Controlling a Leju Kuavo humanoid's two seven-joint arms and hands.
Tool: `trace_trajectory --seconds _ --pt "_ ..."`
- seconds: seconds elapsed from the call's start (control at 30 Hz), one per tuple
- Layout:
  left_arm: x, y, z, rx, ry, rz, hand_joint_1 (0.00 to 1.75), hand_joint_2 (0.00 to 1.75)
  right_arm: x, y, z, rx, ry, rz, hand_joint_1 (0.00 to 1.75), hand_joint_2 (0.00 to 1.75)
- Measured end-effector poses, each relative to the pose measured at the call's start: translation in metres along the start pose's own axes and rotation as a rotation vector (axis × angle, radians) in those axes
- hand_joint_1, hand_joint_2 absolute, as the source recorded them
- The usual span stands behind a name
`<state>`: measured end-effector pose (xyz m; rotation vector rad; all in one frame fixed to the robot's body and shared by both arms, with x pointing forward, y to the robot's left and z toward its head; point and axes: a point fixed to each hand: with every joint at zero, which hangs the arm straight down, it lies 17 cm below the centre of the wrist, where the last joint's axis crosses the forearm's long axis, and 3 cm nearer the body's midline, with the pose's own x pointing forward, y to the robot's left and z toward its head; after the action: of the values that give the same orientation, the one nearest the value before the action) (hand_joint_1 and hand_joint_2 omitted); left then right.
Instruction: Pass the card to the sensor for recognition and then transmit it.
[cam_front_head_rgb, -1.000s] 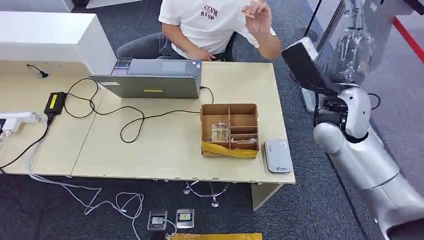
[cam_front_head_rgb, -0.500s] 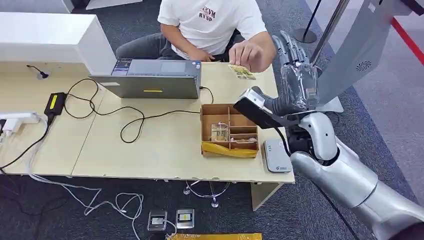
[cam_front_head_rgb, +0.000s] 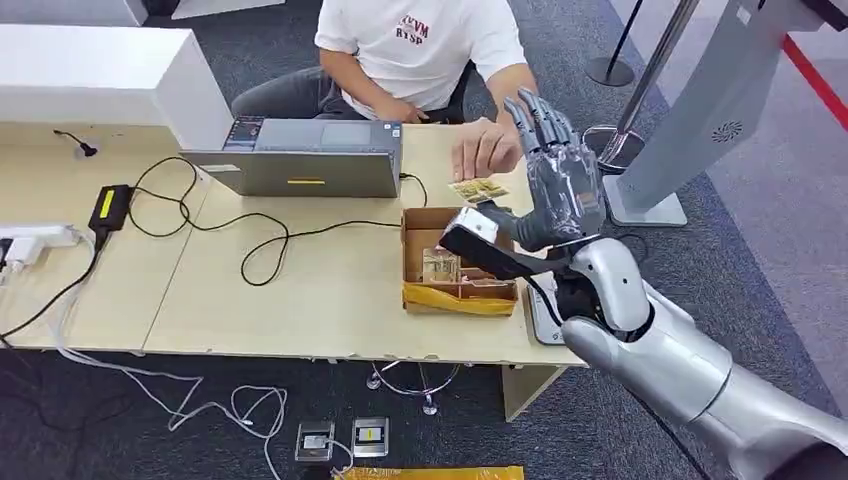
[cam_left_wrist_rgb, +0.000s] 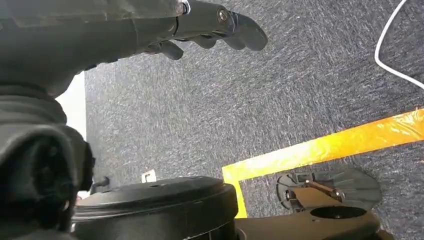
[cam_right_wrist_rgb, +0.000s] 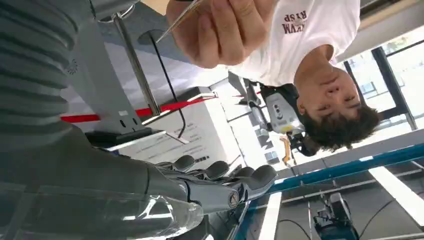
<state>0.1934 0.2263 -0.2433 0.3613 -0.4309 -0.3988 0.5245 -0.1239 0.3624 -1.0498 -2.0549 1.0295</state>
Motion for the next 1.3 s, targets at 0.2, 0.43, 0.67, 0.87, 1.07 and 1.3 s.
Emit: trace_trajectory --seconds 0.2,0.43,0.67,0.87,1.07,1.3 --pt "0.003 -0.001 0.0 -0.013 -0.002 -0.013 0.0 0.0 0.007 0.02 -0.001 0.058 -0.012 0.009 1.75 1.75" --pt "0.008 0.0 -0.001 -0.015 -0.008 -0.021 0.0 0.0 0.007 0.041 -0.009 0.114 -0.006 0.045 1.75 1.75" --pt "0.01 -0.001 -0.001 -0.024 -0.008 -0.029 0.0 0.0 -0.004 0.054 -0.013 0.132 0.03 0.063 1.75 1.75" --pt "0.01 -0.001 -0.001 -0.026 -0.006 -0.032 0.0 0.0 -0.015 0.061 -0.013 0.156 0.056 0.082 1.75 1.75" --pt "0.011 -0.001 -0.001 -0.023 -0.007 -0.032 0.0 0.0 -0.02 0.067 -0.011 0.184 0.074 0.086 1.75 1.75" --pt "0.01 0.0 -0.001 -0.016 -0.007 -0.033 0.0 0.0 -0.029 0.071 -0.009 0.195 0.106 0.072 1.75 1.75"
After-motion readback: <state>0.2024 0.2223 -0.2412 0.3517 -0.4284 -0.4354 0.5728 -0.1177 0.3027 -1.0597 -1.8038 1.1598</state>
